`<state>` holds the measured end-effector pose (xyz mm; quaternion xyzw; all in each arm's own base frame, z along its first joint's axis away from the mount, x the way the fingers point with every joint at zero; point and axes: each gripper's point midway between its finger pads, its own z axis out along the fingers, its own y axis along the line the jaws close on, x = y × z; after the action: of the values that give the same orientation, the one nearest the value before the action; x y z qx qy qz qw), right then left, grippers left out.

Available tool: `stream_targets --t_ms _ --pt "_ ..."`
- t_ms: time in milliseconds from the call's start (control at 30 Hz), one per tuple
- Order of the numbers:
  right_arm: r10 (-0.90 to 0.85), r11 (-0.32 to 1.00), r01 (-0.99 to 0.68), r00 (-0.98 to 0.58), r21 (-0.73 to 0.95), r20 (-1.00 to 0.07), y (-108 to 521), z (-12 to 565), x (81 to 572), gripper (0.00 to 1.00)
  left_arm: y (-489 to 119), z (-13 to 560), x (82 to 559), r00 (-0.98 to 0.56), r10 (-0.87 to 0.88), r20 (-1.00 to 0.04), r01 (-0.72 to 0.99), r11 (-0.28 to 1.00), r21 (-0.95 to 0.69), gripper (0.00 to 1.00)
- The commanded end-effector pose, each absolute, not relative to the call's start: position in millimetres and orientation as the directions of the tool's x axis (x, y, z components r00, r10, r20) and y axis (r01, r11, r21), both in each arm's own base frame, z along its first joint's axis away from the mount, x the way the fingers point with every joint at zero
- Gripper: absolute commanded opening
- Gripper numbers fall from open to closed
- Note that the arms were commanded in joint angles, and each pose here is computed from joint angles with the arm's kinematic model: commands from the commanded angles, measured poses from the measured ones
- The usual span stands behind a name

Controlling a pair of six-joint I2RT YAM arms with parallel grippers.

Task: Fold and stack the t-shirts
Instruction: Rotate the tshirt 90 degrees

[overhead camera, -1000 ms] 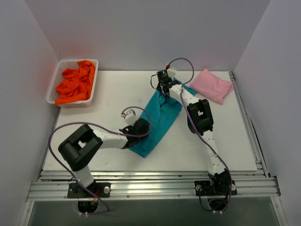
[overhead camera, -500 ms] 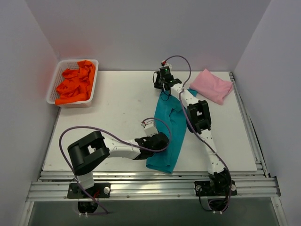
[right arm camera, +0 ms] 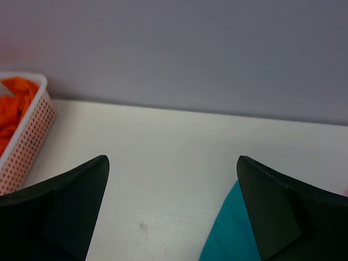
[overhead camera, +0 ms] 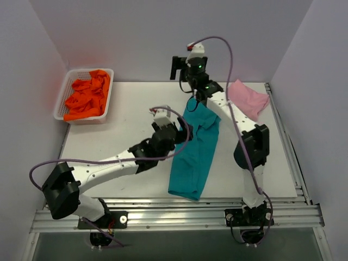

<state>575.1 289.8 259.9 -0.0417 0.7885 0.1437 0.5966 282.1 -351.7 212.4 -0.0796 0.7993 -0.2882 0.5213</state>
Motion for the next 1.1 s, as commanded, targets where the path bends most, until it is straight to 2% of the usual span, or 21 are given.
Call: stream_targets --t_ms 0,67,133,167,233,267,300,367,400,433,467,533,600,633,667,833,1067 --pt "0.197 0.98 -0.019 -0.035 0.198 -0.98 204 377 549 1.0 -316 275 349 -0.277 -0.426 -0.861 0.246 0.835 -0.492 0.92" --pt "0.208 0.971 0.123 -0.014 0.204 -0.978 161 389 521 1.0 -315 284 377 -0.306 -0.399 -0.864 0.342 0.801 -0.491 0.92" --pt "0.233 0.95 0.215 -0.002 0.227 -0.972 135 392 499 1.0 -290 268 429 -0.289 -0.375 -0.881 0.335 0.822 -0.46 0.92" --pt "0.236 0.945 0.234 -0.007 0.228 -0.972 121 390 478 1.0 -283 256 460 -0.3 -0.338 -0.892 0.352 0.83 -0.433 0.91" --pt "0.295 0.922 0.253 0.026 0.292 -0.955 102 401 445 1.0 -286 243 489 -0.331 -0.294 -0.896 0.404 0.814 -0.417 0.91" --pt "0.285 0.925 0.266 -0.015 0.271 -0.958 96 376 436 1.0 -298 235 495 -0.39 -0.26 -0.883 0.474 0.766 -0.434 0.91" --pt "0.299 0.921 0.269 -0.019 0.283 -0.954 93 370 427 1.0 -313 233 526 -0.403 -0.247 -0.882 0.507 0.742 -0.439 0.91" --pt "0.356 0.907 0.239 0.006 0.347 -0.935 87 374 402 1.0 -319 204 545 -0.503 -0.181 -0.845 0.518 0.72 -0.463 0.89" --pt "0.365 0.905 0.246 -0.031 0.346 -0.931 88 349 394 1.0 -332 189 560 -0.548 -0.143 -0.824 0.532 0.701 -0.475 0.88" --pt "0.376 0.902 0.242 -0.036 0.357 -0.926 87 345 386 1.0 -340 184 564 -0.556 -0.131 -0.821 0.552 0.68 -0.483 0.87" --pt "0.393 0.898 0.223 -0.018 0.379 -0.919 84 351 374 1.0 -348 150 569 -0.6 -0.11 -0.792 0.549 0.664 -0.508 0.87" --pt "0.403 0.894 0.225 -0.03 0.387 -0.915 81 339 357 1.0 -362 165 577 -0.597 -0.123 -0.793 0.585 0.61 -0.535 0.87" --pt "0.392 0.897 0.238 -0.04 0.372 -0.919 77 333 349 1.0 -369 131 580 -0.664 -0.114 -0.739 0.543 0.606 -0.581 0.87" --pt "0.387 0.897 0.25 -0.044 0.365 -0.921 72 333 341 1.0 -373 149 587 -0.64 -0.13 -0.758 0.564 0.591 -0.577 0.87" --pt "0.391 0.893 0.256 -0.034 0.37 -0.92 70 336 338 1.0 -376 127 588 -0.668 -0.121 -0.734 0.54 0.6 -0.59 0.88" --pt "0.401 0.888 0.253 -0.014 0.385 -0.916 56 340 311 1.0 -381 114 592 -0.687 -0.123 -0.716 0.473 0.673 -0.569 0.88" --pt "0.421 0.878 0.246 0.011 0.411 -0.907 45 348 290 1.0 -394 79 575 -0.763 -0.127 -0.633 0.351 0.741 -0.572 0.91"
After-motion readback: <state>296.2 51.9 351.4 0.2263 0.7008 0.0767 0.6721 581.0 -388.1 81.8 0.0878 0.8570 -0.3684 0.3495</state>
